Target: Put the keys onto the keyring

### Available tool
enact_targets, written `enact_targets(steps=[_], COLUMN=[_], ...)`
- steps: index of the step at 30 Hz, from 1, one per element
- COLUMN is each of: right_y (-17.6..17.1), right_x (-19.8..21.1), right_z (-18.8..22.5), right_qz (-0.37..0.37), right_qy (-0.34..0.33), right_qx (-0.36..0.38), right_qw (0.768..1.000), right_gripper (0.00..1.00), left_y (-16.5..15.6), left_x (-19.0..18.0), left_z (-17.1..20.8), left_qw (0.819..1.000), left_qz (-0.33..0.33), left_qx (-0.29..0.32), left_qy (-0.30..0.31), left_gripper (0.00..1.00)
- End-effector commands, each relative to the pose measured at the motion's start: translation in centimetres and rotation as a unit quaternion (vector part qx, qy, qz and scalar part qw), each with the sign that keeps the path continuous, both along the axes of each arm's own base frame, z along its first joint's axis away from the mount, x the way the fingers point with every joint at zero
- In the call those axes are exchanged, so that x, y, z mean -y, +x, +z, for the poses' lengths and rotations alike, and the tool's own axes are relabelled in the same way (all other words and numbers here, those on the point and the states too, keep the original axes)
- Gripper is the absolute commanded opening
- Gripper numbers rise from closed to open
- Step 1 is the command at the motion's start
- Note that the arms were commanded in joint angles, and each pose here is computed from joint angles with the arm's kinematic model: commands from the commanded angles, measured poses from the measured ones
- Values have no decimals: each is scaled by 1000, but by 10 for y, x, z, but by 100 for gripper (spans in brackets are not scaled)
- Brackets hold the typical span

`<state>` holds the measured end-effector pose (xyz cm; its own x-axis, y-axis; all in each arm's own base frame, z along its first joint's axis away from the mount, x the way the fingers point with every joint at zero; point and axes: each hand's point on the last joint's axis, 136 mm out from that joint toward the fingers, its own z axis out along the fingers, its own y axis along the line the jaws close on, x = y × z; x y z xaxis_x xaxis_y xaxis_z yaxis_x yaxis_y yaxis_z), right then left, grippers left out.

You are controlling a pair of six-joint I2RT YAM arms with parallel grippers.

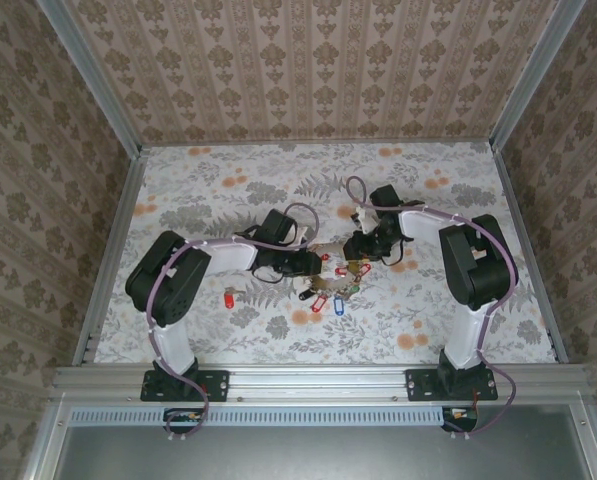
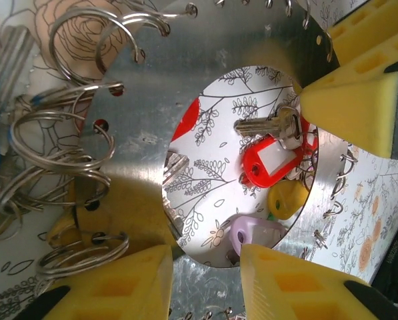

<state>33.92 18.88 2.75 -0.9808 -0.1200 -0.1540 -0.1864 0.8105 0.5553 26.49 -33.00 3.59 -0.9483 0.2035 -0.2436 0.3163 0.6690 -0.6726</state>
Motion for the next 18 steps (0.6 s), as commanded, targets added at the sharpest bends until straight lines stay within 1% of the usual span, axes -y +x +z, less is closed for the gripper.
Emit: enact_targets(steps=[1,2,3,5,10,14,16,18], right_y=[-2,-1,-1,-1,1,11,16,25], right_x=[-2,-1,-1,-1,1,2,1,6], right_z=[4,6,9,14,36,69,95,121], right_qz=[-11,-11,-12,-14,-43,-90,-117,-161], right_qy=[38,42,46,53,83,131,163,188], right_qx=[-15,-13,-11,-10,11,54,87,123], right_qw=[999,999,999,998,996,986,976,961], right_gripper=[23,16,12,10,1,0,0,0], left_y=[-11,-9,-8,-3,14,24,27,27], left_x=[-29,-29,-29,-28,-26,-33,-37,-40], left_z=[-36,-34,-33,-24,26,74,102,128], left_qw=[997,997,997,998,997,991,985,978], left_qz=[2,2,2,5,23,61,86,113], left_qx=[-30,-27,-22,-8,63,121,145,159], left_qy=[70,70,69,61,22,-3,-33,-71], left_gripper=[33,33,33,33,39,46,51,55])
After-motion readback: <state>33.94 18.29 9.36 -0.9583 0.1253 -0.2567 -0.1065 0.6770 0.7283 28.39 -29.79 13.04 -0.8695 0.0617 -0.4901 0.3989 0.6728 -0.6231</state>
